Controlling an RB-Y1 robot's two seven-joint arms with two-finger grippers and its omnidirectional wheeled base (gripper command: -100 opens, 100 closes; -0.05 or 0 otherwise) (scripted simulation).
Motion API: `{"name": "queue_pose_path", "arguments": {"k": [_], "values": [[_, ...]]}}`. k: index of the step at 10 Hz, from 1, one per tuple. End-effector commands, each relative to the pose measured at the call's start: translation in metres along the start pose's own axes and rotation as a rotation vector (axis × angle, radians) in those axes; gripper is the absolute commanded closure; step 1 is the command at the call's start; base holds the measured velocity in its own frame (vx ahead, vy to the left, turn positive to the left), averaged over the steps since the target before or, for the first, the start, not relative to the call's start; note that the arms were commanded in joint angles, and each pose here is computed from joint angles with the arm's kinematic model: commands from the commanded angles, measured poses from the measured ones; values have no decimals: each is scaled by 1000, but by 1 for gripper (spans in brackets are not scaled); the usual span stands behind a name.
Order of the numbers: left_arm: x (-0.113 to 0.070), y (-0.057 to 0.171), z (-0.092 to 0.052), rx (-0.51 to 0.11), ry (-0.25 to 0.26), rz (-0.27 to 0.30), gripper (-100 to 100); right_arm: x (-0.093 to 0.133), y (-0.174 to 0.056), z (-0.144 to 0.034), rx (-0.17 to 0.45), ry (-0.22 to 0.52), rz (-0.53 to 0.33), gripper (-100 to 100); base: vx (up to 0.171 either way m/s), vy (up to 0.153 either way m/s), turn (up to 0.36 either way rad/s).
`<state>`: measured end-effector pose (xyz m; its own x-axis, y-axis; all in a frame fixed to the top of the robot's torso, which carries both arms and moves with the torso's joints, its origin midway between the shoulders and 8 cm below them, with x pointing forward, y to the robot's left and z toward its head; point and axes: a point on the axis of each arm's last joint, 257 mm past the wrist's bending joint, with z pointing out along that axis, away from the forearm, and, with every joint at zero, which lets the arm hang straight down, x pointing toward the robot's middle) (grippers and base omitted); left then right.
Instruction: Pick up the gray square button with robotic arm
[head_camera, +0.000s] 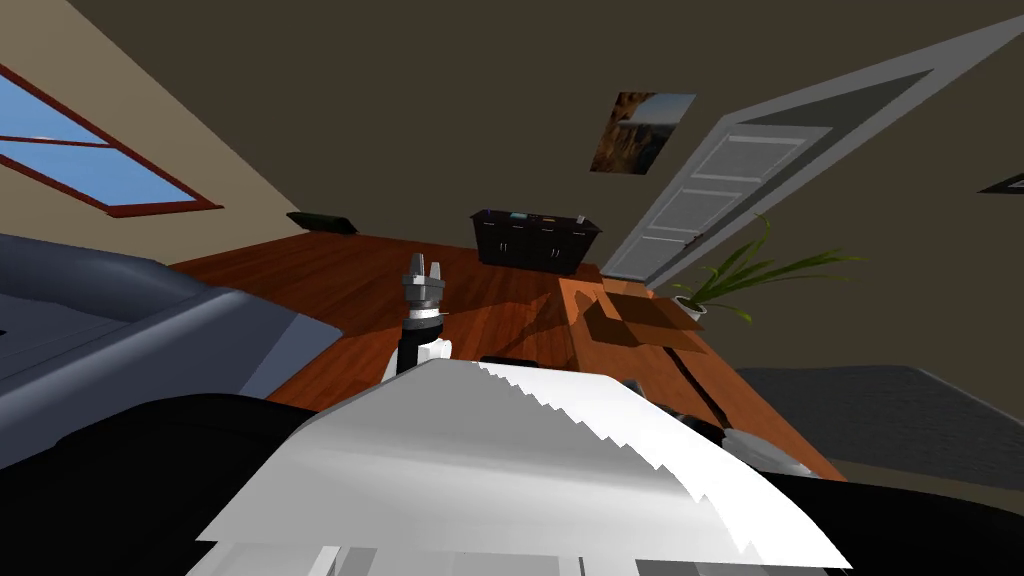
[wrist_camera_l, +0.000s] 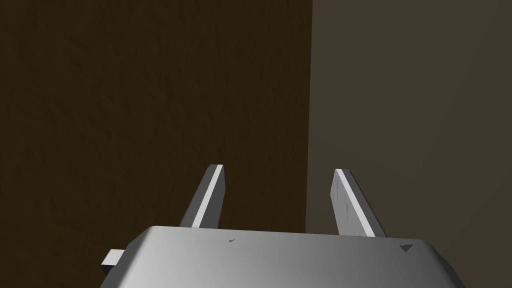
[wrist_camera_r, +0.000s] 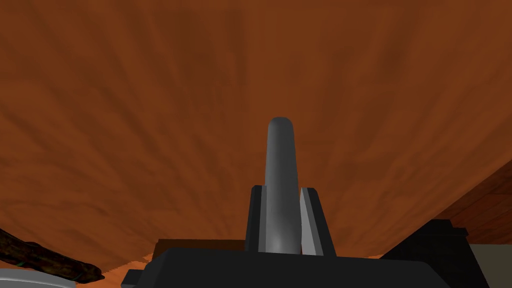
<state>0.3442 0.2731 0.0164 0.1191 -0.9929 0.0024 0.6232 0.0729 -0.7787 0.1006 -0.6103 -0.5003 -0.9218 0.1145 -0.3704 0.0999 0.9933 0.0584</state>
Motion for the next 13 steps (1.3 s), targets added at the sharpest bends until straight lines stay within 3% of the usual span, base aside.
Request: {"name": "queue_pose_path", "arguments": {"k": [1,2,4,5,7,8,9,12,13], "values": [[0,0,0,0,0,0,0,8,12,4,-16,29,-9,100,13,0,42],[0,0,0,0,0,0,0,-18,13,6,-33,-4,-41,100,54,0,-398],[0,0,0,0,0,0,0,-22,29,17,-65,15,-80,100,59,16,-177],[0,0,0,0,0,0,0,-29,24,13,-67,14,-97,100,83,19,-313],[0,0,0,0,0,0,0,-47,37,24,-92,9,-142,100,58,14,-189],[0,0,0,0,0,0,0,-40,40,25,-98,27,-150,100,3,0,58],[0,0,0,0,0,0,0,-59,33,22,-93,6,-175,100,53,6,-288],[0,0,0,0,0,0,0,-61,46,30,-118,30,-217,100,41,13,-140],[0,0,0,0,0,0,0,-85,39,26,-110,4,-245,100,57,21,-288]]}}
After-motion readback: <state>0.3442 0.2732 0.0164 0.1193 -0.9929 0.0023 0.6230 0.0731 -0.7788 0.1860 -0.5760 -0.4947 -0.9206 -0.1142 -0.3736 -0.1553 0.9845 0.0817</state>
